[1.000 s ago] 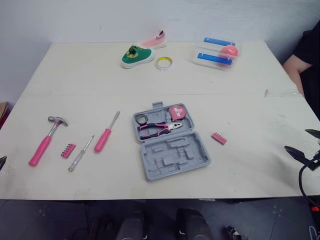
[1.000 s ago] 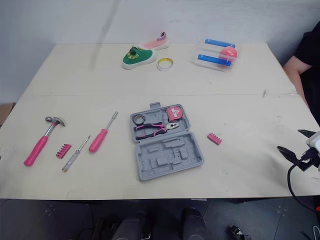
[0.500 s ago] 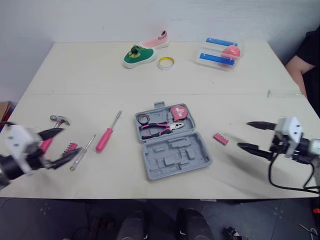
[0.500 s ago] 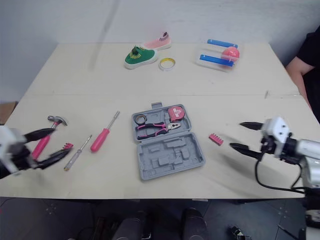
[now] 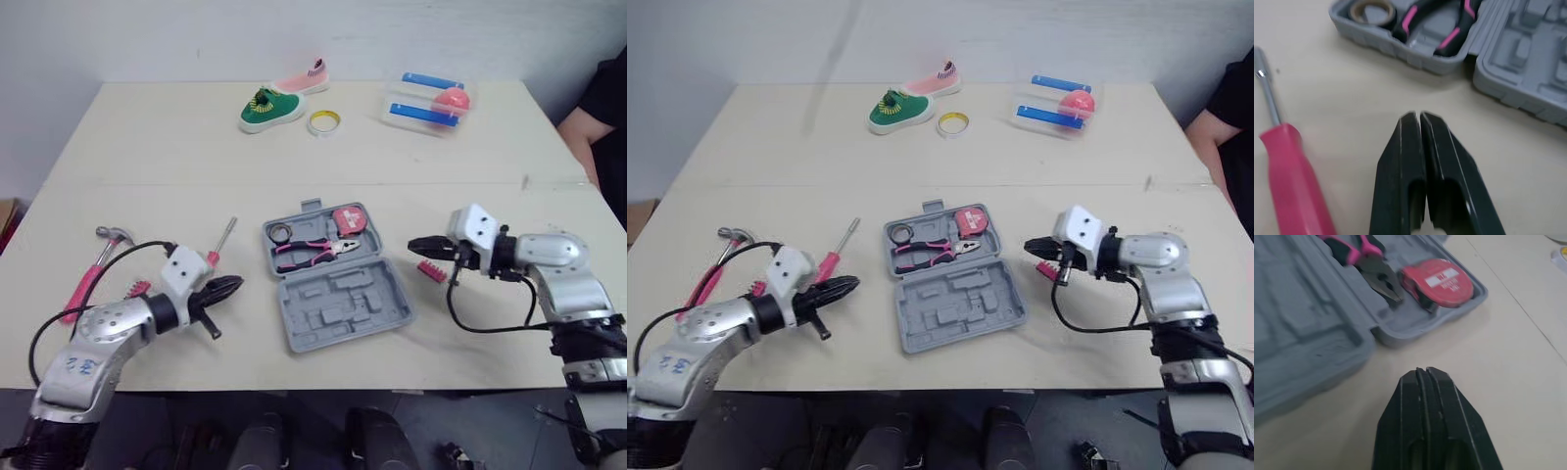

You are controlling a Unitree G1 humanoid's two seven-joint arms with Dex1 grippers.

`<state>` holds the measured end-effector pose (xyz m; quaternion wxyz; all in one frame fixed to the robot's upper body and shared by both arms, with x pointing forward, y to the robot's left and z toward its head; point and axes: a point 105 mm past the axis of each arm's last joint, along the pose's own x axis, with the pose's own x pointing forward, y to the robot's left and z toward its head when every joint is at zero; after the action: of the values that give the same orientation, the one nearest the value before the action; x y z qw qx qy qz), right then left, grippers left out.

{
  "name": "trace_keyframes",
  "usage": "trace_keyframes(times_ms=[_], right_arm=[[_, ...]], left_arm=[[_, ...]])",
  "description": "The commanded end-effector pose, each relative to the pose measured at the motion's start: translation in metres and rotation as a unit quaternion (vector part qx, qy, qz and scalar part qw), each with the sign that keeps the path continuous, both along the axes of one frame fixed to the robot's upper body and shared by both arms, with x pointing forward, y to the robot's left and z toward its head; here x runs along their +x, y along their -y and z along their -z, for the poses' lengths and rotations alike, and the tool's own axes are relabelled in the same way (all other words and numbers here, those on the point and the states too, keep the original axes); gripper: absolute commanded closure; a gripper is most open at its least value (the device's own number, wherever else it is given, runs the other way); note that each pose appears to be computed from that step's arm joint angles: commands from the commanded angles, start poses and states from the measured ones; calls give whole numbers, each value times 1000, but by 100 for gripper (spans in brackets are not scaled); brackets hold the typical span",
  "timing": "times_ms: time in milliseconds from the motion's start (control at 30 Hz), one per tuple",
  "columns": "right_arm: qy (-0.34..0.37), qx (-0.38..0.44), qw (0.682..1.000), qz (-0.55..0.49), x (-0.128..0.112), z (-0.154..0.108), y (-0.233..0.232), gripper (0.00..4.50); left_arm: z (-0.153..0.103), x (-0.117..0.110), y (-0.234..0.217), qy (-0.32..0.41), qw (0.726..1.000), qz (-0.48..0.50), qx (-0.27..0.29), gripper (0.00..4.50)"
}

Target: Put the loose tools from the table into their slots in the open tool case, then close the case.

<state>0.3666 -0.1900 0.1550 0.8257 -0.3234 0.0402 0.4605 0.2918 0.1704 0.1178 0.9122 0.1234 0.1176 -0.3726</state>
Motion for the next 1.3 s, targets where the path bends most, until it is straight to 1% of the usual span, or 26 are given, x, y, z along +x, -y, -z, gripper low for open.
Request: trace_keyframes(times_ms=[33,133,267,333,433,567,700,967,1100,1300], right_arm=[[9,-13,1000,8,7,-2,-2,450],[4,-26,1000,-9,8,4,-10,450],[-22,-46,998,-21,6,15,-13,450],[-19,-46,999,-21,7,15,-13,450],[-15,-34,999,-23,6,16,-16,450],[-22,-27,999,-37,2,22,-24,450],[-24,-24,998,-55,-3,24,-31,450],[-36,-22,997,-72,-23,25,-33,450],[-51,-20,996,-71,-41,28,-31,450],[-60,-18,997,-41,-47,35,-22,450]], left_arm=[[4,6,6,1,1000,4,13,447],[4,13,9,-1,1000,-6,8,447],[14,12,17,-28,1000,1,11,447],[16,12,19,-36,999,3,10,447],[14,16,29,-30,1000,10,1,447],[10,26,37,-13,1000,12,1,447],[7,31,47,-14,999,25,-14,447],[7,37,55,-27,998,49,-16,447],[5,42,58,-15,998,57,-10,447],[9,41,58,-23,997,69,0,447]])
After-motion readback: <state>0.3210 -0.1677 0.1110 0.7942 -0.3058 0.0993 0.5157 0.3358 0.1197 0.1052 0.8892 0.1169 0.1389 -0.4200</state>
